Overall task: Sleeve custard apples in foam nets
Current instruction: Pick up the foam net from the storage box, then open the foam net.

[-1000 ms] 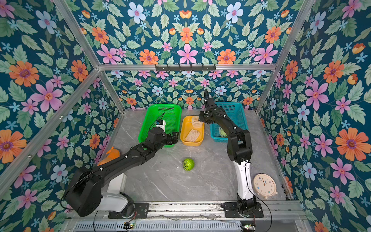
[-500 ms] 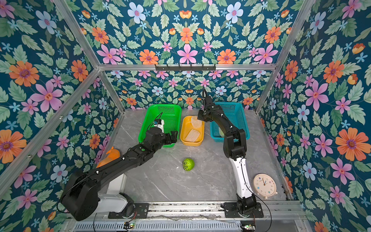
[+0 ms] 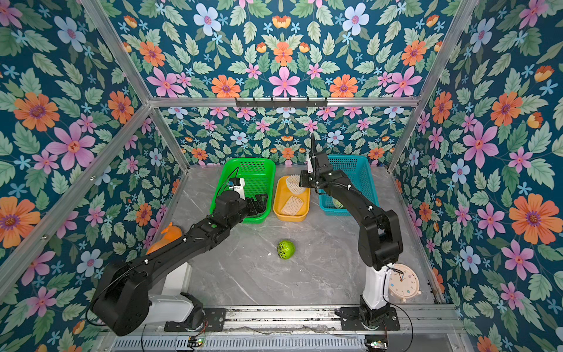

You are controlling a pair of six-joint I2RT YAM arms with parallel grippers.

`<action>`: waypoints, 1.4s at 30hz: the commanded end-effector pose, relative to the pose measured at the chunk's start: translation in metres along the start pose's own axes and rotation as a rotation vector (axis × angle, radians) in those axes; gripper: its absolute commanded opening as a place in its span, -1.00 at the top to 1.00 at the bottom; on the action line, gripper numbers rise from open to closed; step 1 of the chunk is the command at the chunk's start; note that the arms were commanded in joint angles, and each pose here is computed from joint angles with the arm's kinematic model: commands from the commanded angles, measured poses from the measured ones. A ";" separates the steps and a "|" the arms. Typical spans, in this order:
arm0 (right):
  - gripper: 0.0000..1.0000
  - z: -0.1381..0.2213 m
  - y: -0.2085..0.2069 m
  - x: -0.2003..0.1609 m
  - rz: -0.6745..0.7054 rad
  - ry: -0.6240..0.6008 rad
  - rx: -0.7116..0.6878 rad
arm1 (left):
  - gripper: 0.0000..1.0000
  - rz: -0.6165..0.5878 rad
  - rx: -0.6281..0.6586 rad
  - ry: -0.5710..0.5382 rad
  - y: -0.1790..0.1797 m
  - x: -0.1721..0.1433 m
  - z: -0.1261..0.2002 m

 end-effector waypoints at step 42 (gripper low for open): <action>1.00 0.063 0.087 -0.037 0.407 -0.141 0.230 | -0.47 -0.147 -0.255 0.234 -0.050 -0.027 -0.025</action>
Point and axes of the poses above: each gripper's point midway between its finger pads, its own z axis back along the fingers, its own y axis along the line the jaws close on, x = y × z, the point moved 1 cm from there along z, back along the fingers, and after that the axes turned 2 degrees about z, right-handed, at the moved point
